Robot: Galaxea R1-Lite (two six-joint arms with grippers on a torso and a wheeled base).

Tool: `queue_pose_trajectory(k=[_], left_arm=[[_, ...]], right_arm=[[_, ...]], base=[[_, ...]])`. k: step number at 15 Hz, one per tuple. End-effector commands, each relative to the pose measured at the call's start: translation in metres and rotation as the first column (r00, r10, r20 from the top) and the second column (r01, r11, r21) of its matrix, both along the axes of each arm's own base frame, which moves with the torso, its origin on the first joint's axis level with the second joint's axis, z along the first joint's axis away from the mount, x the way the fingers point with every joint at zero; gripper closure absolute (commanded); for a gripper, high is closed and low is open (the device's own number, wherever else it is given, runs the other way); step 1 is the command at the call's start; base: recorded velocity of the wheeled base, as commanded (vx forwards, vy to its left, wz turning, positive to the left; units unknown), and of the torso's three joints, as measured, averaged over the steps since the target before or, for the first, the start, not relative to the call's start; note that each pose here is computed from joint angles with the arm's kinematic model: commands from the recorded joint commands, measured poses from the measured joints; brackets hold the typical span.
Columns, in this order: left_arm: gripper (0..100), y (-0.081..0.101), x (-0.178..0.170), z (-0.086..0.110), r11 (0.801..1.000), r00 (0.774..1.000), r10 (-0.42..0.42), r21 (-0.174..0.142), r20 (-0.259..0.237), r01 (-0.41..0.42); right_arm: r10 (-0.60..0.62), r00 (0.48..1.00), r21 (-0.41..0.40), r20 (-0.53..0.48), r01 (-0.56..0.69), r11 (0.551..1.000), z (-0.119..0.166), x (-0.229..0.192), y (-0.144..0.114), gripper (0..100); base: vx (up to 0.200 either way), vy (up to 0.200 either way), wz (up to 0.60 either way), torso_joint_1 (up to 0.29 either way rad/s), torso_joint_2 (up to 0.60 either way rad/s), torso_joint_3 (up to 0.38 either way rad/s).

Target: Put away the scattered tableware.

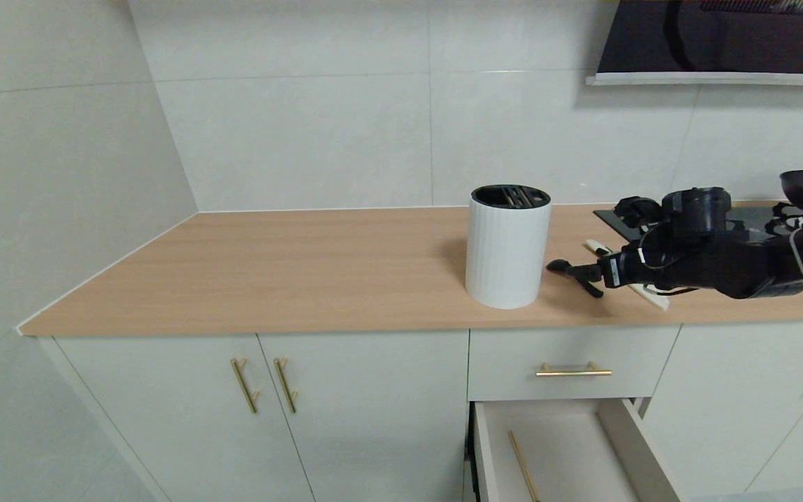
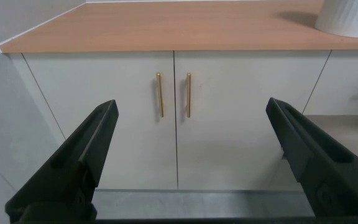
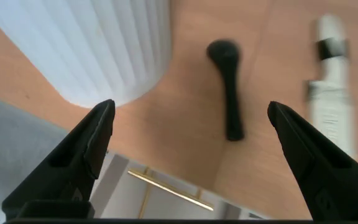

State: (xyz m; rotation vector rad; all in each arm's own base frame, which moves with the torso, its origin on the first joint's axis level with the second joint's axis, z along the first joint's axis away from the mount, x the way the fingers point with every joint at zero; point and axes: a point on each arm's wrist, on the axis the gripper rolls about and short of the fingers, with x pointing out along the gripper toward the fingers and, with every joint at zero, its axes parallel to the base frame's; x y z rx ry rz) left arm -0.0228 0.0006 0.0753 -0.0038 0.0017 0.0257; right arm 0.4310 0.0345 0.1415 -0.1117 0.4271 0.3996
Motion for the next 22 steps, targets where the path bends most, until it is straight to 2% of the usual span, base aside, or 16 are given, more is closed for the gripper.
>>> queue_pose_trajectory(k=[1, 7, 16, 22], left_arm=[[0, 0.0, 0.0, 0.0, 1.0, 1.0, 0.002, -0.001, 0.0, -0.002], [0, 0.0, 0.0, 0.0, 1.0, 1.0, 0.0, -0.001, 0.0, 0.0], [0, 0.0, 0.0, 0.0, 1.0, 1.0, 0.002, -0.001, 0.0, -0.002], [0, 0.0, 0.0, 0.0, 1.0, 1.0, 0.002, -0.001, 0.0, -0.002]], right_arm=[[-0.008, 0.999, -0.006, -0.046, 0.007, 1.0, -0.03, 0.017, -0.002, 0], [-0.042, 0.999, -0.002, -0.024, 0.042, 0.999, -0.049, 0.04, -0.014, 0], [-0.049, 0.998, 0.005, -0.04, 0.049, 0.999, -0.075, 0.057, -0.014, 0], [-0.067, 0.998, 0.005, -0.02, 0.068, 0.998, -0.077, 0.062, -0.014, 0]], base=[[0.0, 0.0, 0.0, 0.0, 0.0, 0.0], [0.0, 0.0, 0.0, 0.0, 0.0, 0.0], [0.0, 0.0, 0.0, 0.0, 0.0, 0.0], [0.0, 0.0, 0.0, 0.0, 0.0, 0.0]])
